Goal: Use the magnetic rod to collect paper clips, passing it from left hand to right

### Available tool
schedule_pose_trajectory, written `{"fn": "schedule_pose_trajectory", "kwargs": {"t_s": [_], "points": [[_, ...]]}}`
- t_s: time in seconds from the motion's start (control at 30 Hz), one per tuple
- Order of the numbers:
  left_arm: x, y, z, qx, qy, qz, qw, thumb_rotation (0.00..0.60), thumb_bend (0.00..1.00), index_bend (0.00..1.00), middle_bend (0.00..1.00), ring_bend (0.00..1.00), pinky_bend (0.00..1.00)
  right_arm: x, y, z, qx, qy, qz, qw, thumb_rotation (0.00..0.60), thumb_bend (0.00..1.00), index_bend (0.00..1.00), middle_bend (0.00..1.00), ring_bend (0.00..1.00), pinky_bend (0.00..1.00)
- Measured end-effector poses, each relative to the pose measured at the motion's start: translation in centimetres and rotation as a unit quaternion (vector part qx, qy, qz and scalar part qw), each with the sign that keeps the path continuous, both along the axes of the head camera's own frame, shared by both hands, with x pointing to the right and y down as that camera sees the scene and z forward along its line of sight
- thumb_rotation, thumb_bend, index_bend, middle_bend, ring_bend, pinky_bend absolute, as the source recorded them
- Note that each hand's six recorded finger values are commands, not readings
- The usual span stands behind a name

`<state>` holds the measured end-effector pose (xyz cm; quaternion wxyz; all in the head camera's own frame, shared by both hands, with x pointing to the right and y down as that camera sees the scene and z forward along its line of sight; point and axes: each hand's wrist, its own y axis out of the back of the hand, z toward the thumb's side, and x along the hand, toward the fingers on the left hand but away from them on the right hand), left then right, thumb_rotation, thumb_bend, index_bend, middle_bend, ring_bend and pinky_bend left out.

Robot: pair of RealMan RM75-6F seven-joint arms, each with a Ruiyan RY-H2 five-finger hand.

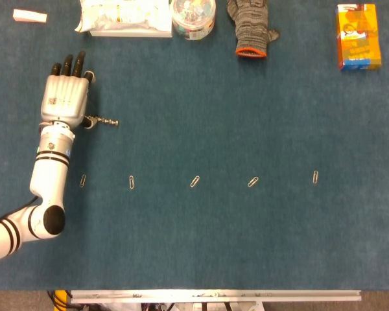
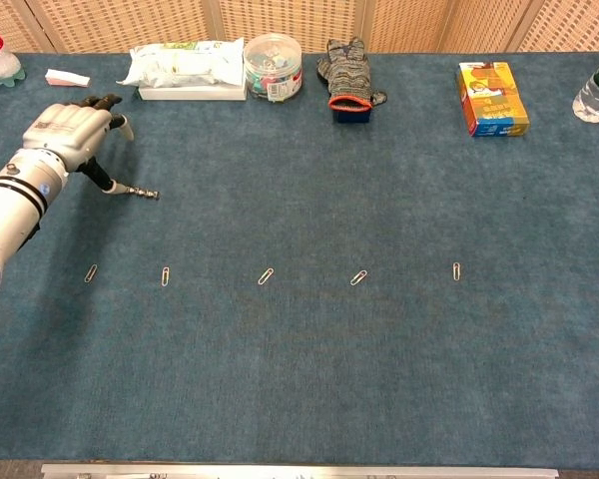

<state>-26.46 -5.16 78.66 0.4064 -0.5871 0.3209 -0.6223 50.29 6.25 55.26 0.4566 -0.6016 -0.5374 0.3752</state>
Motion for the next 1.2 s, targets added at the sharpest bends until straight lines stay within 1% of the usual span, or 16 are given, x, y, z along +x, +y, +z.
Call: {"fn": "schedule_pose_trajectory", "kwargs": {"t_s": [0.13, 0.3, 0.37, 0.43, 0.57, 0.67, 1.03, 1.2], "points": [[0.6, 0.6, -0.6, -0.006, 0.019, 0.001, 0.9998, 0.600, 0.07, 0.29, 0.00, 0.00, 0.13, 0.0, 0.0, 0.0, 0.000, 0.000, 0.000, 1.0000, 0.600, 0.14, 0.24, 0.14, 0.11, 0.31], [1.4, 1.3, -1.7, -0.021, 0.046, 0.001, 0.9987, 0.600, 0.07, 0.30, 0.00, 0.00, 0.13, 0.0, 0.0, 0.0, 0.000, -0.001, 0.000, 1.0000, 0.600, 0.14, 0.24, 0.14, 0.12, 0.31], [1.4, 1.4, -2.2, -0.024, 0.049, 0.001, 0.9985, 0.600, 0.07, 0.31, 0.00, 0.00, 0.13, 0.0, 0.0, 0.0, -0.001, -0.001, -0.001, 1.0000, 0.600, 0.14, 0.24, 0.14, 0.12, 0.31], [1.3, 1.5, -2.7, -0.027, 0.049, 0.002, 0.9984, 0.600, 0.09, 0.32, 0.00, 0.00, 0.13, 0.0, 0.0, 0.0, -0.002, -0.001, -0.001, 1.0000, 0.600, 0.14, 0.24, 0.14, 0.11, 0.31], [1.2, 1.6, -3.2, -0.034, 0.047, 0.003, 0.9983, 0.600, 0.20, 0.35, 0.00, 0.00, 0.13, 0.0, 0.0, -0.1, 0.000, -0.002, -0.002, 1.0000, 0.600, 0.14, 0.24, 0.14, 0.11, 0.31], [1.3, 1.6, -3.3, -0.038, 0.047, 0.004, 0.9982, 0.600, 0.24, 0.36, 0.00, 0.00, 0.13, 0.0, 0.1, -0.2, 0.002, -0.004, -0.001, 1.0000, 0.600, 0.14, 0.24, 0.14, 0.12, 0.31], [1.1, 1.6, -2.6, -0.059, 0.031, 0.014, 0.9977, 0.600, 0.24, 0.40, 0.00, 0.00, 0.12, 0.1, 0.2, -0.4, 0.005, -0.005, -0.002, 1.0000, 0.600, 0.14, 0.24, 0.14, 0.12, 0.31], [0.6, 1.6, -2.2, -0.072, 0.024, 0.027, 0.9967, 0.600, 0.24, 0.40, 0.00, 0.00, 0.11, 0.1, 0.1, -0.4, 0.004, -0.005, -0.002, 1.0000, 0.600, 0.14, 0.24, 0.14, 0.12, 0.31]]}}
